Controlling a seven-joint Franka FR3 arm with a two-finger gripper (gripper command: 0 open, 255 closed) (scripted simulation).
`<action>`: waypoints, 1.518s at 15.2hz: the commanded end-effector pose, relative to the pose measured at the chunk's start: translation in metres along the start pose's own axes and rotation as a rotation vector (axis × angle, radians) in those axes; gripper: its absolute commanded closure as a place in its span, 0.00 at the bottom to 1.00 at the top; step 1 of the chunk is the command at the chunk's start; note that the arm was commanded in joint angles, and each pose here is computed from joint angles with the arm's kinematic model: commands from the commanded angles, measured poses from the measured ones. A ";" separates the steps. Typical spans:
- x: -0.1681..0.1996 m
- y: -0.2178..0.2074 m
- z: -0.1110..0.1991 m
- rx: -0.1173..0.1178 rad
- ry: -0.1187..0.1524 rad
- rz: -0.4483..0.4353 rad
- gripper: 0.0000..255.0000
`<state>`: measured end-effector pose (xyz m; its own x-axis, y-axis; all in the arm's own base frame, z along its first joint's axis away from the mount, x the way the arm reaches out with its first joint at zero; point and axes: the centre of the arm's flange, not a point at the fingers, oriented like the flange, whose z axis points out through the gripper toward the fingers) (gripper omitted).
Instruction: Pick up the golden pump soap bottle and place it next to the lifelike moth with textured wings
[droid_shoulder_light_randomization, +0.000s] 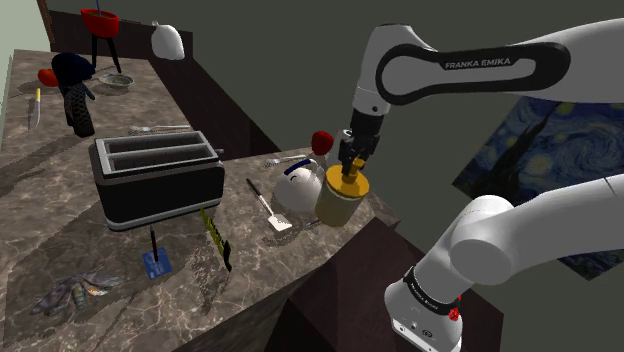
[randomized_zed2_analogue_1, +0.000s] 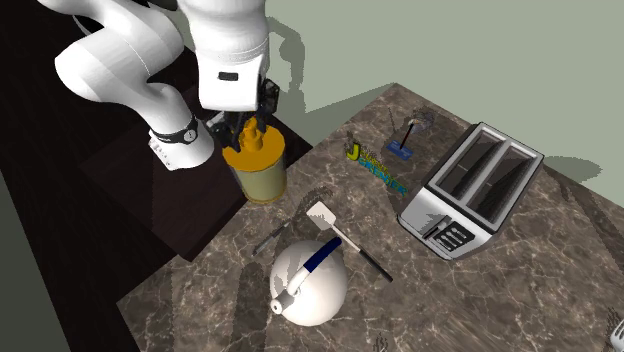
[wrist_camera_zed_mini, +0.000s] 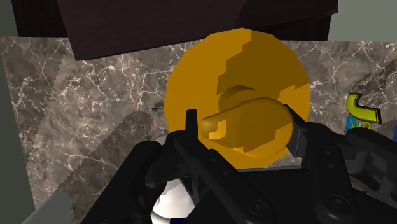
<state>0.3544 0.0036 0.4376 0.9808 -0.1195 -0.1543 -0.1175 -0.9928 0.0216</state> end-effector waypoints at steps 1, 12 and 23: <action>-0.002 0.000 -0.011 0.000 0.000 0.000 1.00; -0.011 0.002 -0.068 0.000 0.000 0.000 1.00; -0.019 0.003 -0.126 0.000 0.000 0.000 1.00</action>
<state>0.3537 0.0032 0.5588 0.9807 -0.1196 -0.1544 -0.1177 -0.9928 0.0214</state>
